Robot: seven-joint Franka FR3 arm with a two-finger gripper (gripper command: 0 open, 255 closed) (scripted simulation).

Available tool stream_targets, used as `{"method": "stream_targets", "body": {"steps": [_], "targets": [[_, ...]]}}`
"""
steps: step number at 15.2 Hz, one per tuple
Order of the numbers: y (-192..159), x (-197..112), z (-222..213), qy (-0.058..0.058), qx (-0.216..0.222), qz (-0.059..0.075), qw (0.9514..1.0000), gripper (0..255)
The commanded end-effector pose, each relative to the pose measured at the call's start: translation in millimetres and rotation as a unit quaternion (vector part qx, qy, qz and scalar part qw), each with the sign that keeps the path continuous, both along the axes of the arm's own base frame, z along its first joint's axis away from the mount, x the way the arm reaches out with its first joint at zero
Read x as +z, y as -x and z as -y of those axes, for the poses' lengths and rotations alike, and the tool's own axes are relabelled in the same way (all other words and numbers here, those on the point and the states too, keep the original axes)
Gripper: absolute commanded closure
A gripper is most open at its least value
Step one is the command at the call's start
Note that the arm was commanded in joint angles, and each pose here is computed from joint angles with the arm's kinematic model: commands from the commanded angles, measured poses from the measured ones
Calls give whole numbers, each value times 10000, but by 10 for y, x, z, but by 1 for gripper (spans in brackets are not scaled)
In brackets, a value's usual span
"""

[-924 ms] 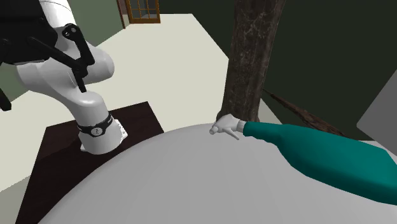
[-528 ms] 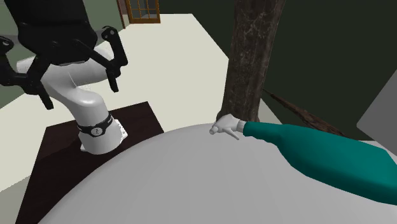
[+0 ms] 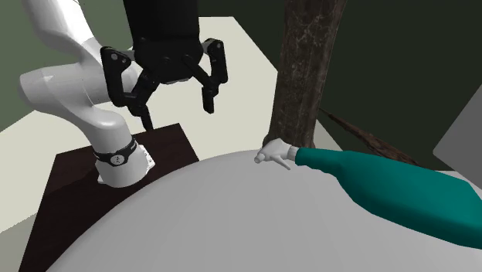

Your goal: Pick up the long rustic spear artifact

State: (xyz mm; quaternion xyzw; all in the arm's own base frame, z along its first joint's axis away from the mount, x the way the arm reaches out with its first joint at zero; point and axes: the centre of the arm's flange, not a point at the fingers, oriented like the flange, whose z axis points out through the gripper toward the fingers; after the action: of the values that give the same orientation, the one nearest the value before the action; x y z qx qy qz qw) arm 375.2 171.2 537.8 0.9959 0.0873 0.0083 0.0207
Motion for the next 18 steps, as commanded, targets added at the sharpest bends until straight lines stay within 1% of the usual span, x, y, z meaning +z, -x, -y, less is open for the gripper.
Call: {"method": "stream_targets", "body": {"steps": [1,18], "targets": [[-98,-26,-265,-27,-57,13,10000,0],[-963,-173,-2264,-201,-488,134,9985,0]]}}
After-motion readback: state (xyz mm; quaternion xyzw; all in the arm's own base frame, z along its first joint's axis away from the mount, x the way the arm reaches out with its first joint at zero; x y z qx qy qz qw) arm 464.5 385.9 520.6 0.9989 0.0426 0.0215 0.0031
